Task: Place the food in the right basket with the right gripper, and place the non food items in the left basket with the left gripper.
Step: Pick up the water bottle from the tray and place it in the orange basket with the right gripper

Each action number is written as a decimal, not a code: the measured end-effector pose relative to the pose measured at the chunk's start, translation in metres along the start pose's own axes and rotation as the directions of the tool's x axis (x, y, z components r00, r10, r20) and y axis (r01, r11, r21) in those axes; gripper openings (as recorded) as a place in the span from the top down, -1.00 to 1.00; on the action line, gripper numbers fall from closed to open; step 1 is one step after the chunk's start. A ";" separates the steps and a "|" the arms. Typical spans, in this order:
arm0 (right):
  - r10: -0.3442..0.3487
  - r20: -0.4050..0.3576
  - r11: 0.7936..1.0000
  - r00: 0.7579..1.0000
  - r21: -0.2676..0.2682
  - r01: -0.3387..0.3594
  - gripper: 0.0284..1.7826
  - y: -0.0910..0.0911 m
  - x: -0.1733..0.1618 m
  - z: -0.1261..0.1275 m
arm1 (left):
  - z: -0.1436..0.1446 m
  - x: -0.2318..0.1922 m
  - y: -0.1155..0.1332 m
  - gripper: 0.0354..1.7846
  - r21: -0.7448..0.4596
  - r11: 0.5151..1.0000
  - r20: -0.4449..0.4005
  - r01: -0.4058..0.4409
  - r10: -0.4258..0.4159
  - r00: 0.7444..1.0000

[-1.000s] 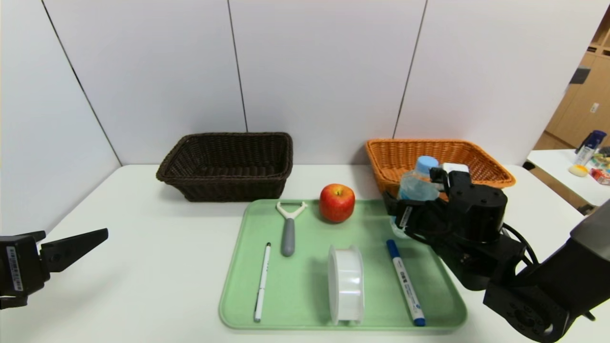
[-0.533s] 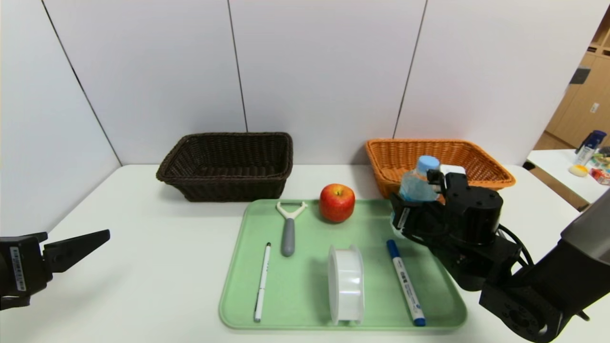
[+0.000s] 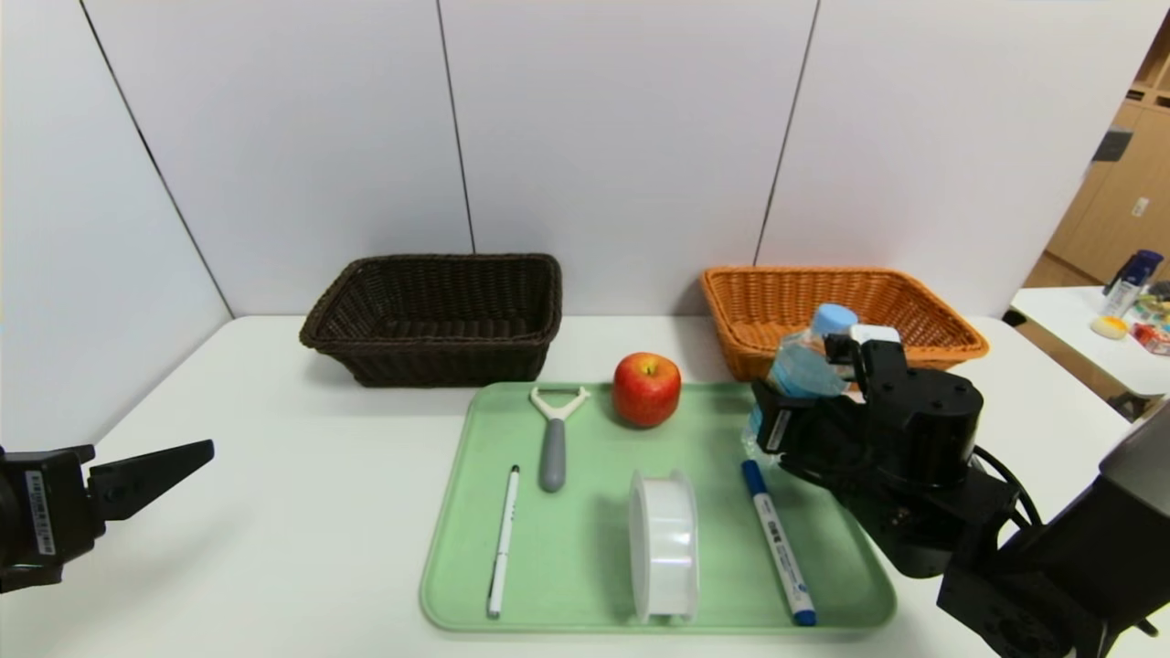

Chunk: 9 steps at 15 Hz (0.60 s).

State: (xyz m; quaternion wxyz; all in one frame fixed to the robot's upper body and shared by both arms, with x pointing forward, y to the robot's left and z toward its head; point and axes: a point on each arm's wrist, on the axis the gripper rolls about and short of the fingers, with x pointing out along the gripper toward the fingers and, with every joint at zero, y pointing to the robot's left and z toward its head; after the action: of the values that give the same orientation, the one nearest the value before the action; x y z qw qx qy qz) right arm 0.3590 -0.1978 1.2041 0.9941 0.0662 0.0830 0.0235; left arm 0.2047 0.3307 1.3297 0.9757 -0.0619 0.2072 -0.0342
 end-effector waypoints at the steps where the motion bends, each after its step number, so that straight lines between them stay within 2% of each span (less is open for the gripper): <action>1: 0.005 0.006 1.000 1.000 0.002 -0.005 0.06 -0.001 -0.004 0.003 | 0.000 0.001 0.000 -0.89 0.001 1.000 -0.001 -0.001 0.001 1.000; 6: 0.026 0.088 0.999 0.996 0.019 -0.027 0.06 -0.005 -0.025 0.032 | 0.001 0.003 0.000 -0.89 0.001 1.000 -0.007 -0.002 0.002 1.000; 9: 0.069 0.133 0.997 0.989 0.014 -0.072 0.06 -0.005 -0.043 0.054 | 0.002 0.003 0.000 -0.89 0.002 1.000 -0.008 -0.003 0.003 1.000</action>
State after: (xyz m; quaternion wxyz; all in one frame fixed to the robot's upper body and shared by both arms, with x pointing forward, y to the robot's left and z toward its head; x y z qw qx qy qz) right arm 0.3261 -0.2124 1.2633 0.9953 0.0797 0.0146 0.0535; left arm 0.2084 0.3307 1.3297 0.9750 -0.0607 0.2111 -0.0330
